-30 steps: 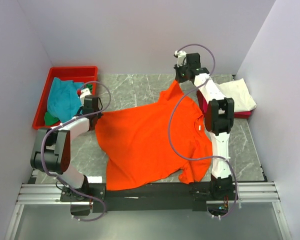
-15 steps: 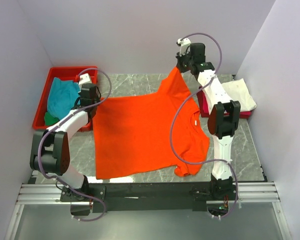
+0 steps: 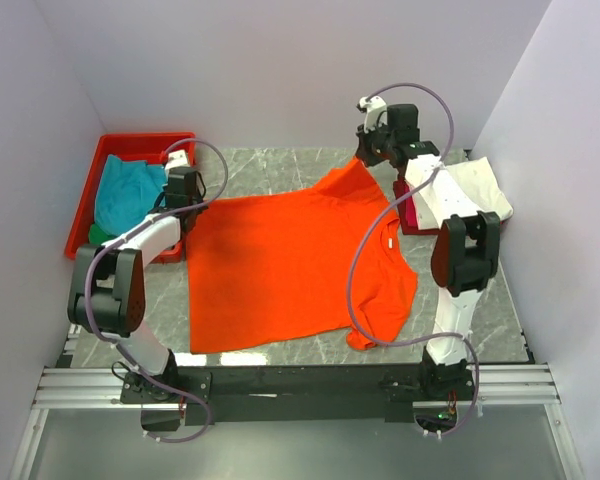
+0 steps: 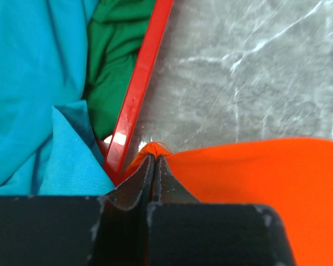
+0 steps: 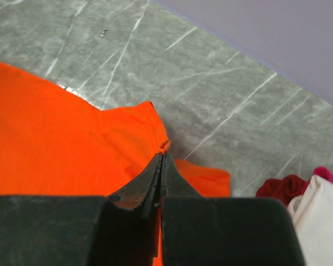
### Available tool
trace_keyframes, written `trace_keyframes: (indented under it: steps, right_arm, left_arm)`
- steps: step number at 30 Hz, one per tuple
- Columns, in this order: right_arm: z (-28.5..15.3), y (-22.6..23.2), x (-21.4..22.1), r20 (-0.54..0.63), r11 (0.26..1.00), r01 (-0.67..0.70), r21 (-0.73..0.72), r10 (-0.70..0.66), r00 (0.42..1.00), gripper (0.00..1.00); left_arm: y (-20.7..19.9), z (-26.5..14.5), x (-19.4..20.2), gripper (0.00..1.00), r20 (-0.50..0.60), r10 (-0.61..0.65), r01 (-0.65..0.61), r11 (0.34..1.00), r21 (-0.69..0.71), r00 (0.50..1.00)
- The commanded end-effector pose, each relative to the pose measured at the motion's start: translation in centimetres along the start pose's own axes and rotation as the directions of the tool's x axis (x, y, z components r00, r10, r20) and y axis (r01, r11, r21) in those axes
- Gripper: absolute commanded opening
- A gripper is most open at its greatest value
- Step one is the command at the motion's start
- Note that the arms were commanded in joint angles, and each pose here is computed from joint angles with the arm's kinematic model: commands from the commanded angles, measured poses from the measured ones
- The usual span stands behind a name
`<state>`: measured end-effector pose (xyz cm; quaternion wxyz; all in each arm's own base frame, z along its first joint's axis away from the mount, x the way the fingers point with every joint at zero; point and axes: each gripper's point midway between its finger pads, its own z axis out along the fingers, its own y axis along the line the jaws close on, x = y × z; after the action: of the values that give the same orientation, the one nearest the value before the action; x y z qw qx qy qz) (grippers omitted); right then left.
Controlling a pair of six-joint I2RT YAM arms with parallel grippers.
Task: Fold and stack the t-shirts
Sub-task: Fold the tshirt
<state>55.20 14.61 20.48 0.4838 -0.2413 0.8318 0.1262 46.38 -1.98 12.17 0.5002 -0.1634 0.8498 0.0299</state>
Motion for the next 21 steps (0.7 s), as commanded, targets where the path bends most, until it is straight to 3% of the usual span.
trace_keyframes:
  steps: [1, 21]
  right_arm:
    - [-4.5, 0.0, -5.1, 0.163, 0.999, 0.052, 0.012, -0.054, 0.985, 0.0]
    - [-10.5, 3.0, -0.5, 0.163, 0.997, 0.076, -0.033, -0.069, 0.984, 0.0]
  left_arm:
    - [-0.6, 0.1, -1.3, 0.0, 0.025, 0.0, 0.0, 1.0, 0.026, 1.0]
    - [1.0, -4.9, -1.5, 0.0, 0.11, -0.114, 0.108, 0.992, 0.061, 0.987]
